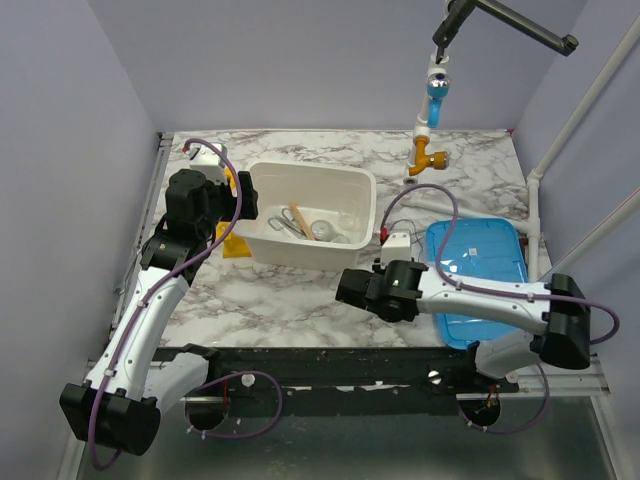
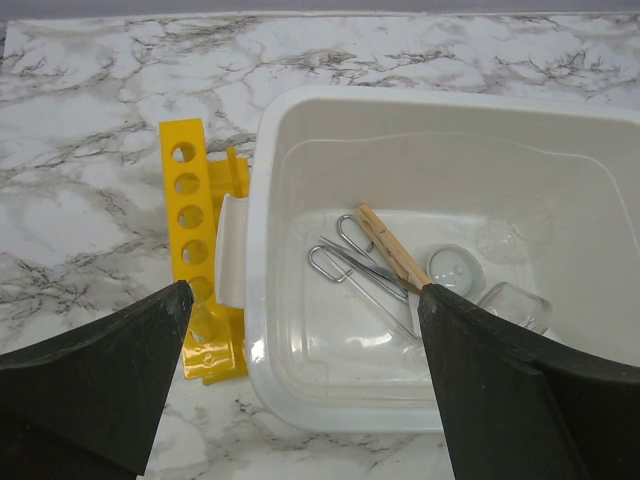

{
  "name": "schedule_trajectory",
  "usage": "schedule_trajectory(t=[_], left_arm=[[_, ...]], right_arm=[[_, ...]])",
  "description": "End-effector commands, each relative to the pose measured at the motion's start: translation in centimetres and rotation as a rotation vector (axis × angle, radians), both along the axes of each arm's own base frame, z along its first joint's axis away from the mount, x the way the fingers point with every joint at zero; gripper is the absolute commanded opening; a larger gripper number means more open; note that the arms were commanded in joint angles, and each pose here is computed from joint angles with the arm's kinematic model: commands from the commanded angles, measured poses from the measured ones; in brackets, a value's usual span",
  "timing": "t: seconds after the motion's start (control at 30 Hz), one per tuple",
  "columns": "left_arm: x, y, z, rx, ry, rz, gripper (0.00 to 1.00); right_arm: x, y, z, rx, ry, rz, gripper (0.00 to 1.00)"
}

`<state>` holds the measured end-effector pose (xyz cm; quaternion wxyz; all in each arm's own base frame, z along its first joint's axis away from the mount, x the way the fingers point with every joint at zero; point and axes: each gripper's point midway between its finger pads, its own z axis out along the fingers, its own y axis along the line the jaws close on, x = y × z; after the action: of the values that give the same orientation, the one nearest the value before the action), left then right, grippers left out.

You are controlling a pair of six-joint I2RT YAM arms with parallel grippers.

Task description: Organize the chemistry lab equipment

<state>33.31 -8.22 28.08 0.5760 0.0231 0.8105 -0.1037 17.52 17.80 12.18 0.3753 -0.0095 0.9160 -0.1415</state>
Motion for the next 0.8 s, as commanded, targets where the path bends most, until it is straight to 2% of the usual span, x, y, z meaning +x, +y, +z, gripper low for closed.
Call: schedule_trajectory(t=[0.0, 0.23, 0.47, 0.57, 0.77], left_arm=[[-0.1, 0.1, 1.7, -0.015, -0.053, 0.008, 0.99], [-0.1, 0.0, 1.7, -0.010, -0.048, 0.005, 0.99], [0.1, 0.1, 1.3, 0.003, -0.034, 0.007, 0.99], [0.2, -0.1, 1.0, 0.003, -0.022, 0.000, 0.99], [0.3, -0.1, 1.0, 0.001, -0.021, -0.002, 0.99]], right_arm=[[1.3, -1.7, 5.7, 0.066, -0.149, -0.053, 0.01], [3.4, 1.7, 15.1, 0.274, -0.298, 0.058, 0.01], [6.6, 9.8, 21.9, 0.326, -0.424, 0.317, 0.01], [8.5, 13.0, 22.7, 0.296, -0.435, 0.384, 0.01], [14.1, 16.7, 19.1, 0.363, -0.286, 0.469, 0.01]])
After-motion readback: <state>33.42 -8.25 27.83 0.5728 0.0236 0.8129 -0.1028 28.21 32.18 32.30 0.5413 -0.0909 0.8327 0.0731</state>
